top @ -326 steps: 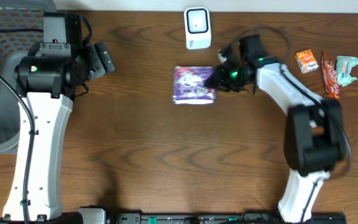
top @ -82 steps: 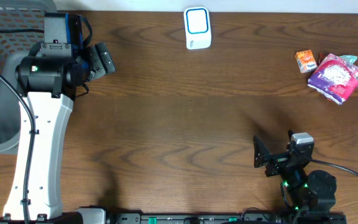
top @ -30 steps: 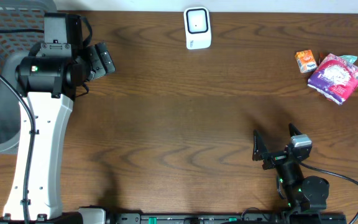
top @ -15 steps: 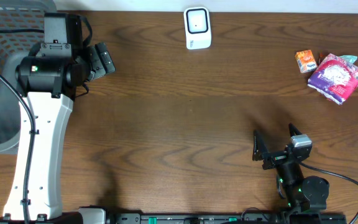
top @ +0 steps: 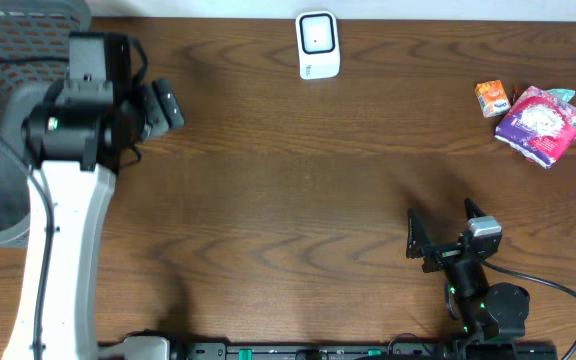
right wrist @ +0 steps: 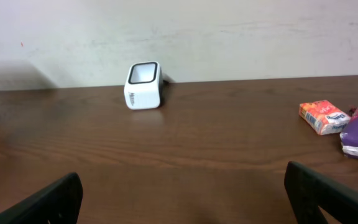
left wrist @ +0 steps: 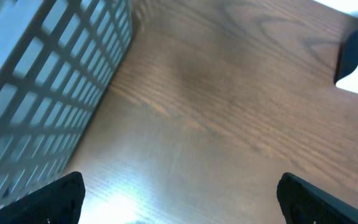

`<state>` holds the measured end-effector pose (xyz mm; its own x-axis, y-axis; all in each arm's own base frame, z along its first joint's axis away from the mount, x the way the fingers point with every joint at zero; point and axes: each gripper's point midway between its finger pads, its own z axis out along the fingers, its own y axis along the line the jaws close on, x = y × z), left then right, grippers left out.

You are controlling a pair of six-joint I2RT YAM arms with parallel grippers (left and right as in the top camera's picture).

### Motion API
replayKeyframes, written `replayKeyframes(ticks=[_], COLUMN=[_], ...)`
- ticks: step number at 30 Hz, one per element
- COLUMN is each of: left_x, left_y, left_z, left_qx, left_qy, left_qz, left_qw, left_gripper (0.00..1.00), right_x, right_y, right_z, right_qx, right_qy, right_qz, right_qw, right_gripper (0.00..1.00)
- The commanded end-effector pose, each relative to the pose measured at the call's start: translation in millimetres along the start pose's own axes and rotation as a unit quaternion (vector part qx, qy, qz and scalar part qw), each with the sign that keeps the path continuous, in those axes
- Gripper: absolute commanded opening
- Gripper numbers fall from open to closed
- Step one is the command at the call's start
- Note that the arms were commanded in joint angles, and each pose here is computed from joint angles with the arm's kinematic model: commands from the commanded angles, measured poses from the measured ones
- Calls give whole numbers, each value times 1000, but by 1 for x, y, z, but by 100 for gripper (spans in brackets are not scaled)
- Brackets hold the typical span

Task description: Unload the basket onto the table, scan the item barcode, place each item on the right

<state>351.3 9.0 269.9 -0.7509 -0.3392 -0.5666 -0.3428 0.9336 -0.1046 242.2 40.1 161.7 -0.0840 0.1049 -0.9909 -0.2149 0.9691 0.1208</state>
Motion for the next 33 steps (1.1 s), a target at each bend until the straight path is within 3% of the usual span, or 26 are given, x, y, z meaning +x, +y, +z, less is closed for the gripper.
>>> replayKeyframes(ticks=[1,10,16,21,33], left_x=[15,71,121,146,146], left_y=[10,28,29,39,41], left_z=[-11,3,13,14,2], left_qx=[0,32,93,101,115], left_qy=[-19,-100,-193,-237,-338], left_qz=[15,58,134,132,136], left_qw=[1000,993,967,957,924], left_gripper=[98,98,98,98,98], right_x=[1,1,1,1,1], right_y=[-4,-3,-4,-3,-4], right_z=[0,0,0,0,0], right_qx=[9,8,9,8,9], right_qy=[-1,-1,-1,-1,-1], right_qz=[-7,-7,-7,-7,-7], right_qw=[1000,1000,1000,1000,1000], right_gripper=[99,99,99,99,99])
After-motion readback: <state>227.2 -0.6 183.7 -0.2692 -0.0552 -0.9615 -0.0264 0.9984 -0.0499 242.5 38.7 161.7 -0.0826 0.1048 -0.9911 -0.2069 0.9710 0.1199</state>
